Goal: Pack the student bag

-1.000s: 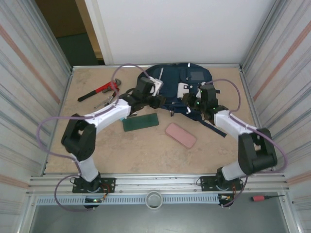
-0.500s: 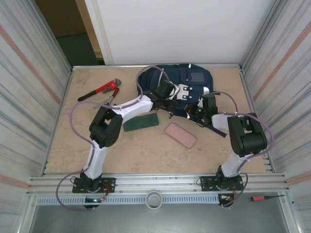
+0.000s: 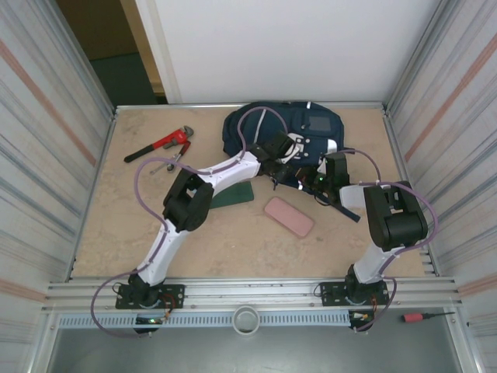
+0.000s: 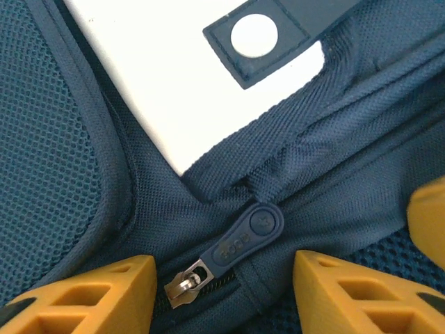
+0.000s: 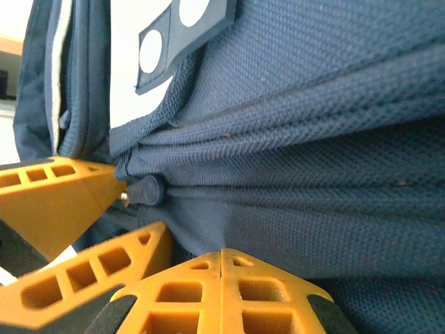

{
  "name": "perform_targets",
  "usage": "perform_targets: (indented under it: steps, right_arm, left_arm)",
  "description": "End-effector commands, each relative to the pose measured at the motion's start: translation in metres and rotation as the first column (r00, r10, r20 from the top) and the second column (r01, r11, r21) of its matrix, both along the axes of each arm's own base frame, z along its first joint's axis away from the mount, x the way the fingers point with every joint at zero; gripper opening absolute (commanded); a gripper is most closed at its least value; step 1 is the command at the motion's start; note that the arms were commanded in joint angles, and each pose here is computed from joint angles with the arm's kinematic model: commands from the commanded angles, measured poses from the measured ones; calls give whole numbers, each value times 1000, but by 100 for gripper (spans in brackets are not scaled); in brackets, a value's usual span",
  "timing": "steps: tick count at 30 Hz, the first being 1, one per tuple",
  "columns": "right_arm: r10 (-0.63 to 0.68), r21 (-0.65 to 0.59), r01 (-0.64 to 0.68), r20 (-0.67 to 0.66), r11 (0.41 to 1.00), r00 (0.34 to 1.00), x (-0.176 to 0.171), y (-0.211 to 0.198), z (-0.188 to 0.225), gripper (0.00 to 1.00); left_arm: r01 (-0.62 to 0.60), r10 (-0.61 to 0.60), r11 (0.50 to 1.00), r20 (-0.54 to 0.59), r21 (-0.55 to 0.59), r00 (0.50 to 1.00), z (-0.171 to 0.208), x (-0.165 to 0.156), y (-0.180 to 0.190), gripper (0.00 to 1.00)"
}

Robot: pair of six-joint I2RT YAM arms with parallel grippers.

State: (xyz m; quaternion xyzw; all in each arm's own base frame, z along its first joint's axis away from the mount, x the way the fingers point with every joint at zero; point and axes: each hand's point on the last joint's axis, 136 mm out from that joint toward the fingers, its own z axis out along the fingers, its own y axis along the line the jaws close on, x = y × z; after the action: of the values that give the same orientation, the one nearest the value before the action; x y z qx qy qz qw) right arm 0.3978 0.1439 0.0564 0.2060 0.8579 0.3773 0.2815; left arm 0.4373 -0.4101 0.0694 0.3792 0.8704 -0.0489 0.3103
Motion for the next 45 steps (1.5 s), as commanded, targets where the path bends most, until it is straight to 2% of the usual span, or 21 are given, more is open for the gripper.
perform_targets:
  steps: [1, 5, 8, 12, 29, 38, 45]
  right_arm:
    - [1, -17, -3, -148, 1000, 989, -29, -4, -37, 4]
    - [1, -26, -5, -167, 1000, 986, -34, -6, -45, 3]
    - [-2, -29, -3, -173, 1000, 985, -36, -8, -47, 3]
    - [1, -31, -6, -172, 1000, 985, -37, -9, -47, 2]
    - [0, -34, -6, -179, 999, 984, -41, -12, -48, 2]
    - [-13, -41, 5, -184, 999, 983, -43, -20, -48, 2]
    - [-14, -41, 7, -189, 999, 982, -44, -21, -50, 2]
  left_arm:
    - [-7, 8, 1000, 27, -19, 1000, 2, 14, -6, 49]
    - [-12, 8, 990, -30, -139, 1000, 18, 6, -15, 48]
    - [-20, 13, 973, -34, -228, 999, 40, 2, -14, 52]
    - [-24, 23, 968, -8, -249, 1000, 56, 2, -10, 58]
    - [-29, 30, 998, 20, -50, 999, 4, 16, -15, 58]
    - [-51, 50, 998, 14, 35, 999, -13, 8, 1, 50]
    - [-83, 82, 994, 16, 74, 997, -21, 15, 14, 47]
